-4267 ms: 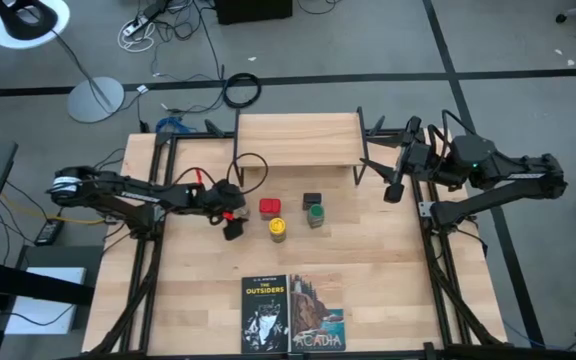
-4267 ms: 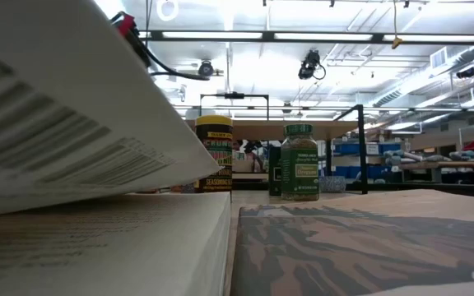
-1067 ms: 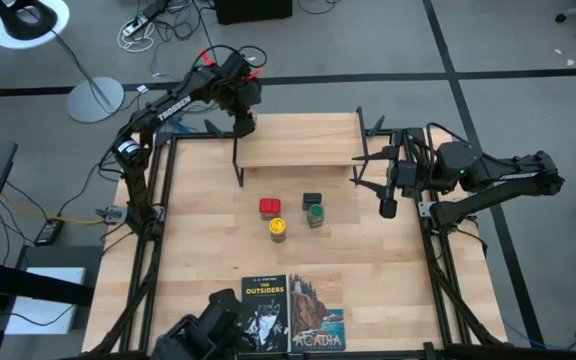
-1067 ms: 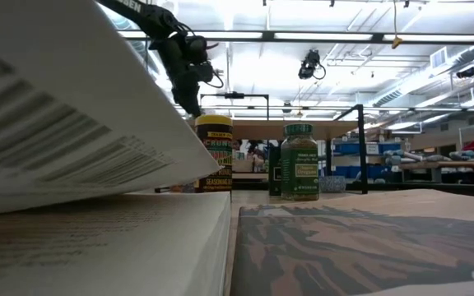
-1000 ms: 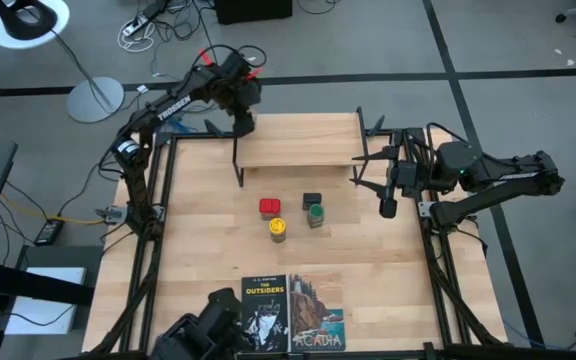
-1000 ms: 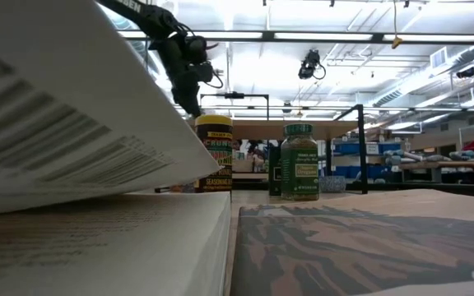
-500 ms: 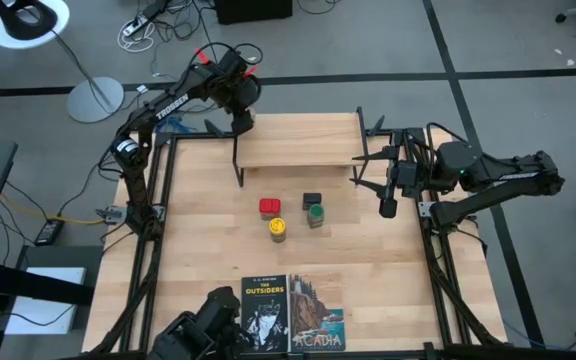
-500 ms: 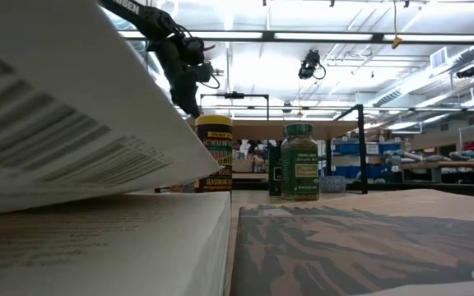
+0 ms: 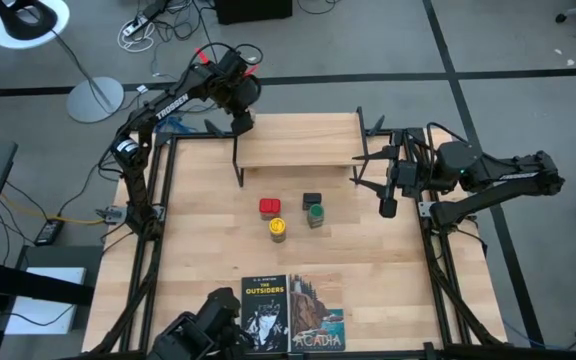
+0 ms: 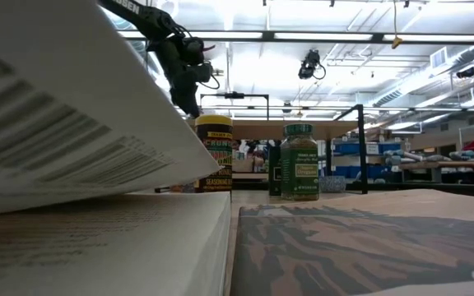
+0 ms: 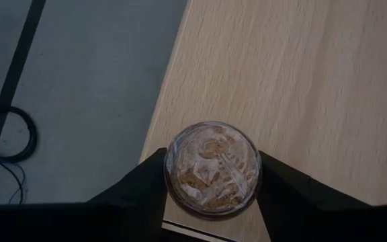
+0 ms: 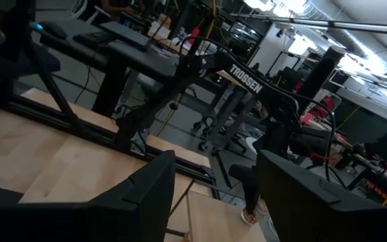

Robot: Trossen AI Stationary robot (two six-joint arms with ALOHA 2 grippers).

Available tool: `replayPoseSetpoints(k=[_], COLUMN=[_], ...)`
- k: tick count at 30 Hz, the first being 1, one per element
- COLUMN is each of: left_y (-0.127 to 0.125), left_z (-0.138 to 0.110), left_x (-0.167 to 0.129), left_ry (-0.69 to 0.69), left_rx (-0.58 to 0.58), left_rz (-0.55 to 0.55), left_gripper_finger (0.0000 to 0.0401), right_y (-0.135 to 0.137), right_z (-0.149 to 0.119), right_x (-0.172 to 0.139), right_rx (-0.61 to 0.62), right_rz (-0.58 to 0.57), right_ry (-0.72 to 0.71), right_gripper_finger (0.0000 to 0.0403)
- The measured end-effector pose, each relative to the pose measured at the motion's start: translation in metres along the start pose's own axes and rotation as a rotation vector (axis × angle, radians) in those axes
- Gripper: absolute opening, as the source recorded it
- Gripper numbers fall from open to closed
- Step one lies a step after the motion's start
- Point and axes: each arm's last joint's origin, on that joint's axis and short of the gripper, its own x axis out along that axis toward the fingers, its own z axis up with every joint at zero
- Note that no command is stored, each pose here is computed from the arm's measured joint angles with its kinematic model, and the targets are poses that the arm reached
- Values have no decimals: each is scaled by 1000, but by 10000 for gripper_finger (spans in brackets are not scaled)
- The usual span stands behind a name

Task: Shelf spices
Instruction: Put the brown seasoning bottle on the shelf

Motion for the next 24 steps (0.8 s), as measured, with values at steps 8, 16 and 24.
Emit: replayPoseSetpoints(k=[8,16,24], left_y=[0,0,0], left_z=[0,0,0], left_x=[0,0,0], left_ry=[1,1,-3], left_rx=[-26,-53,-55], left_rz=[-1,-1,2], left_gripper_finger=[198,228,245], right_y=[0,0,0], right_z=[0,0,0], right_x=[0,0,0], right_rx=[0,0,0], right_rz=[0,0,0], right_ry=[0,0,0], right_gripper_finger=[208,208,208])
